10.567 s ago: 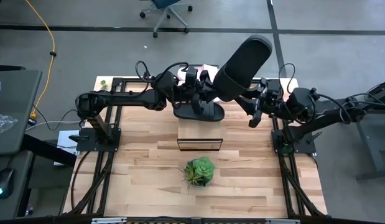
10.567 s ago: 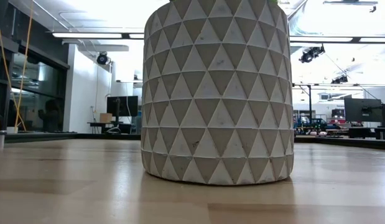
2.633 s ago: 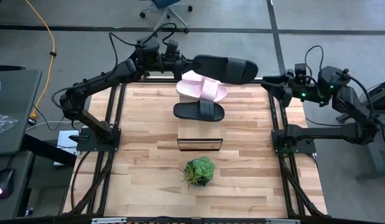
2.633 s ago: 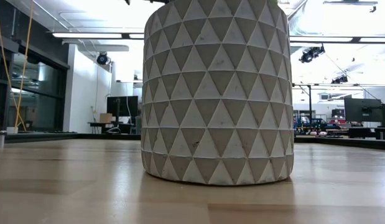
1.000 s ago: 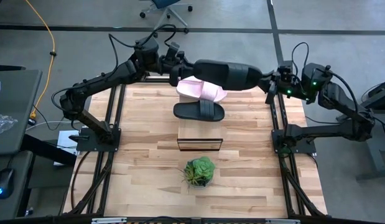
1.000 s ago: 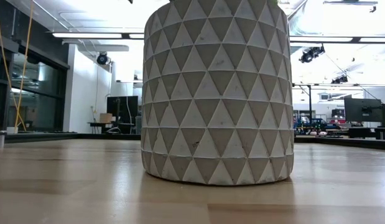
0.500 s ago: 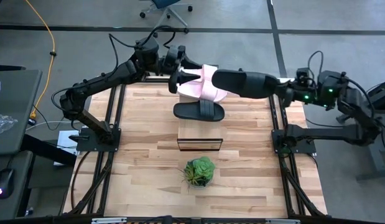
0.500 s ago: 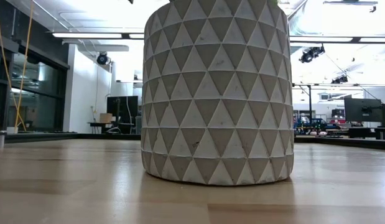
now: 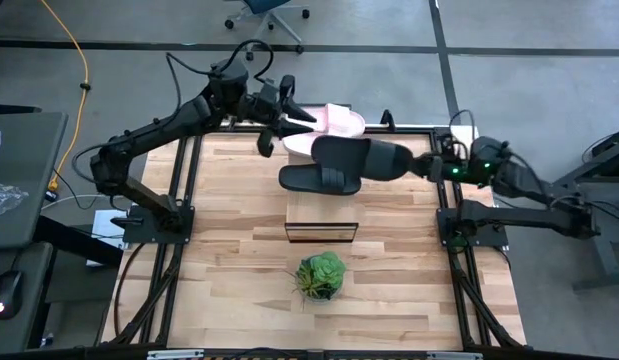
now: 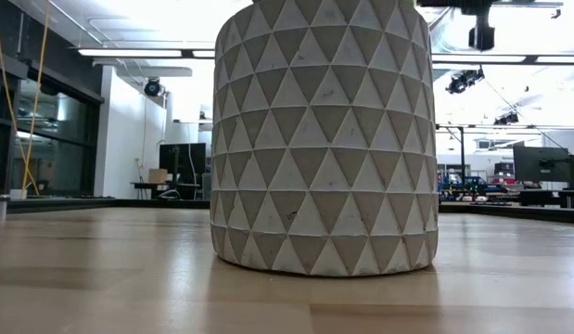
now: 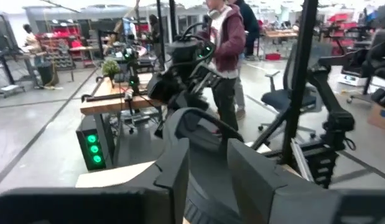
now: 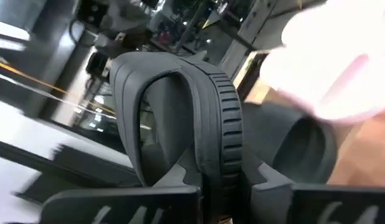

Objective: Pick and place slides into the shelf
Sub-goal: Put the black slide on the shelf

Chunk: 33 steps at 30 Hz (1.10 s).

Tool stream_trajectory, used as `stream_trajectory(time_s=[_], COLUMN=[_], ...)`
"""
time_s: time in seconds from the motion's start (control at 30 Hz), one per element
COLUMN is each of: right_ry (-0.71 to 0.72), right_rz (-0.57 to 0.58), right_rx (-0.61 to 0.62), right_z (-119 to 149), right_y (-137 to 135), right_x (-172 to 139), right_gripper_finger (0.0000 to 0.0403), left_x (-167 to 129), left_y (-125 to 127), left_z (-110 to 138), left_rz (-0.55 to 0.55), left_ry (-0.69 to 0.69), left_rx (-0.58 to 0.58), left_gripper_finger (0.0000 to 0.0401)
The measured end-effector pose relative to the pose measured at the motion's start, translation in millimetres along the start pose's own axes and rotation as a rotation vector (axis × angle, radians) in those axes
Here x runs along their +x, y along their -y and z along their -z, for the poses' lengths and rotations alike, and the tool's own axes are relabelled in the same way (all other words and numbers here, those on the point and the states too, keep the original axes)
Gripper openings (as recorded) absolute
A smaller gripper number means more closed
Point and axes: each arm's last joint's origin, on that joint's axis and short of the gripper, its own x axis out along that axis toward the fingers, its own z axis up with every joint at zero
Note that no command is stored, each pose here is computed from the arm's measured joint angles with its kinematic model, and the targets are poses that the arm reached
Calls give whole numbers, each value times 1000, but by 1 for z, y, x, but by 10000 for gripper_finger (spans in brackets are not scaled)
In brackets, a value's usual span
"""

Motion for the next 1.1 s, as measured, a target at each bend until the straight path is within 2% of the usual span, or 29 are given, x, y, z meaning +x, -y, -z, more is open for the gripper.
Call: stream_trajectory(time_s=[0.17, 0.43, 0.8, 1.1], right_ry=[-71, -130, -247, -256], right_rz=[-1, -1, 18, 39], right_rx=[143, 279, 347, 394], right_z=[20, 31, 51, 62], right_y=[22, 21, 21, 22], right_x=[15, 30, 69, 86], right_gripper_finger=[11, 10, 10, 10], left_x=[-21, -53, -40, -33], left_y=[19, 63, 102, 118], left_z=[-7, -11, -2, -2], left_rz=[-24, -198, -157, -114], left_ry=[-100, -387, -572, -585], left_rx=[22, 165, 201, 226], left_gripper_finger=[69, 29, 2, 1])
